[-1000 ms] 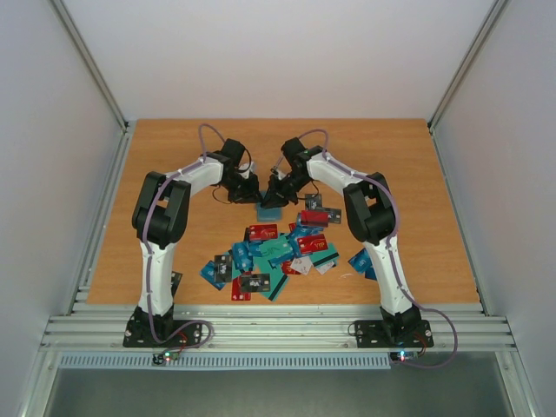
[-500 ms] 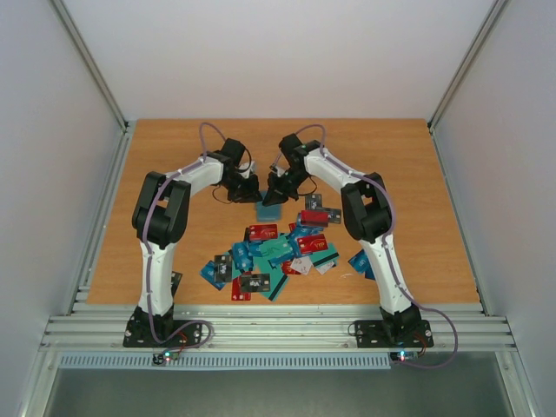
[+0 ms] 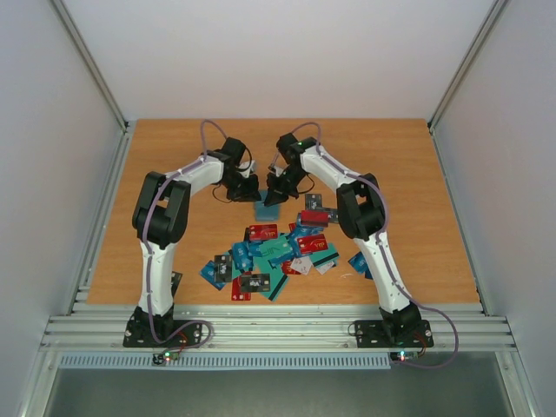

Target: Put the credit cards into the card holder

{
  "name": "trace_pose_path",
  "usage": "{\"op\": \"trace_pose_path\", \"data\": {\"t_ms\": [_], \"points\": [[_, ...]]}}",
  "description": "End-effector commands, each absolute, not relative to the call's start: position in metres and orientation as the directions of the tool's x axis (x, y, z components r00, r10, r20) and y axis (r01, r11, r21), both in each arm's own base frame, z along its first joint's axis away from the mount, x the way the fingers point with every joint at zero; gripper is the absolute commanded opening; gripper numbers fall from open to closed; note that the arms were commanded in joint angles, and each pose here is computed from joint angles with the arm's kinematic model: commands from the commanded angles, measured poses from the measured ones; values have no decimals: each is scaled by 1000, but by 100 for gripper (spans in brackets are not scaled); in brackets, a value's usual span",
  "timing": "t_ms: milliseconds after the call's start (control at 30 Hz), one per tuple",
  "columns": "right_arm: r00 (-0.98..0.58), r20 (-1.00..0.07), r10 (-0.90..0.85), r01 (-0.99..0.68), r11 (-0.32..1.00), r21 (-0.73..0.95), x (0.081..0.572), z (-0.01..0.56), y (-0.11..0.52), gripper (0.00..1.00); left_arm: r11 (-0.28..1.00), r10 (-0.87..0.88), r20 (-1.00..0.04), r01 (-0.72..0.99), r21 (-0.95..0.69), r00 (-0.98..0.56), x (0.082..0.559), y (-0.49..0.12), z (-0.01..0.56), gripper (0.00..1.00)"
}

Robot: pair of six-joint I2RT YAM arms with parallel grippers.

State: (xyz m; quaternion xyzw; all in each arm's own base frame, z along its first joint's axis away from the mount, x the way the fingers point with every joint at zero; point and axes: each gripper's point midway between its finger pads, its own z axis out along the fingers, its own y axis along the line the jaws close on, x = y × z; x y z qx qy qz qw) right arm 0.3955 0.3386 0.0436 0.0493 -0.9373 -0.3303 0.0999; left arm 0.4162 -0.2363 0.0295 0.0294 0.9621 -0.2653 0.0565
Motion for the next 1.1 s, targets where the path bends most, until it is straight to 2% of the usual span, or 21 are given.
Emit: {"op": "trace_pose_path", "data": {"t_ms": [0,433,833,1067], "points": [[-975,123,-185,-76,799,597,399,39,339,1,892,50,-72,77,-445,-996,405,-226,13,11],[-971,114,-209,-109,814,571,404,32,335,1,904,95,-68,114,-412,-993,400,-225,11,10],[-974,144,-176,-71,839,540,412,15,324,1,909,137,-58,149,-390,-989,395,-228,8,9],[-966,218,-137,-5,857,515,406,-1,318,1,906,158,-55,167,-389,-986,393,-229,9,9]]}}
